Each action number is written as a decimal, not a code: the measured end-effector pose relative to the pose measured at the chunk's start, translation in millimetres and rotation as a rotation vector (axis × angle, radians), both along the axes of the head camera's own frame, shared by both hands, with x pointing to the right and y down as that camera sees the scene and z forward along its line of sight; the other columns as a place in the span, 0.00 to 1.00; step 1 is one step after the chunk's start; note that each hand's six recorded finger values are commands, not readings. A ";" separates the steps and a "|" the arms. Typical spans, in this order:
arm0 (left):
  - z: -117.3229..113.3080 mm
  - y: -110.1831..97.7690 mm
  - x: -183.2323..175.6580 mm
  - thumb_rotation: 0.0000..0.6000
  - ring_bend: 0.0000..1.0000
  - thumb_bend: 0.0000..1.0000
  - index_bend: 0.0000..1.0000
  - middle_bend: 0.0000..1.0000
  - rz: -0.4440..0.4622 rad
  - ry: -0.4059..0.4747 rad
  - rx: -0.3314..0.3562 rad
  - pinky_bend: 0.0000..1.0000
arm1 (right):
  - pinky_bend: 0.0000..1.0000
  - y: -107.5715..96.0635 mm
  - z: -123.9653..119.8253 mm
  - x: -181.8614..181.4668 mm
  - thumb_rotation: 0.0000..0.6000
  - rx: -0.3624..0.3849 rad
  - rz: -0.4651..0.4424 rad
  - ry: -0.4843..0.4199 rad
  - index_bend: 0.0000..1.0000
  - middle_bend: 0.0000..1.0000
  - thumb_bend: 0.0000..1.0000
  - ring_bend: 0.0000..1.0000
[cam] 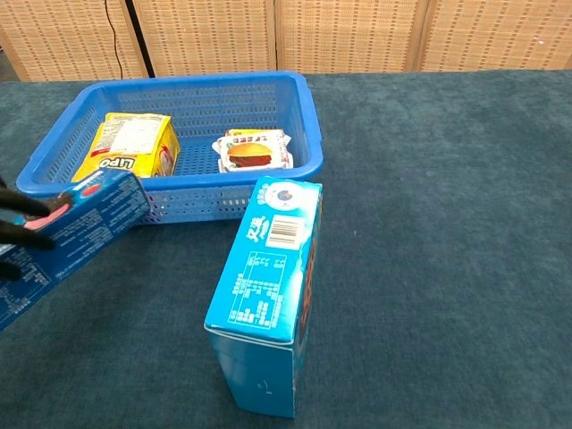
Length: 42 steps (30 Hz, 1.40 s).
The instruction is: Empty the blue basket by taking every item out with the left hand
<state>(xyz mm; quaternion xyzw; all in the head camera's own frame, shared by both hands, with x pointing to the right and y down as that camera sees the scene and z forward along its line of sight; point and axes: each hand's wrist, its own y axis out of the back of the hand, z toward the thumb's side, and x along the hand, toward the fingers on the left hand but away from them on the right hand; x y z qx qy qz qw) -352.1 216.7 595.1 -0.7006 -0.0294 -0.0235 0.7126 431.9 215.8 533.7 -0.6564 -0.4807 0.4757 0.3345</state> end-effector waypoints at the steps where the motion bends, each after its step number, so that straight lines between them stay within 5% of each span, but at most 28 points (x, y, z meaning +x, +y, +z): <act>1: -1.7 -2.7 0.5 0.99 0.00 0.07 0.00 0.00 -0.013 0.010 -0.008 0.29 | 0.00 0.1 0.3 -0.1 1.00 -0.001 0.000 0.000 0.00 0.00 0.00 0.00; 11: -25.2 -41.0 6.2 0.98 0.00 0.05 0.00 0.00 -0.174 0.144 -0.025 0.29 | 0.00 0.7 0.8 -0.2 1.00 -0.005 0.000 0.001 0.00 0.00 0.00 0.00; 18: -31.4 -75.1 15.1 0.98 0.00 0.05 0.00 0.00 -0.289 0.158 -0.025 0.29 | 0.00 0.7 2.4 -1.5 1.00 -0.013 -0.005 -0.005 0.00 0.00 0.00 0.00; 27: -17.1 -112.7 62.1 0.95 0.00 0.02 0.00 0.00 -0.492 0.078 -0.135 0.29 | 0.00 -0.8 1.1 3.0 1.00 -0.015 0.011 -0.016 0.00 0.00 0.00 0.00; 34: 3.2 -133.6 119.2 0.92 0.00 0.00 0.00 0.00 -0.654 -0.110 -0.250 0.25 | 0.00 -2.0 1.8 6.7 1.00 -0.024 0.021 -0.022 0.00 0.00 0.00 0.00; 42: 9.6 -166.0 166.5 0.92 0.00 0.00 0.00 0.00 -0.749 -0.206 -0.285 0.25 | 0.00 -2.6 4.1 10.4 1.00 -0.034 0.031 -0.021 0.00 0.00 0.00 0.00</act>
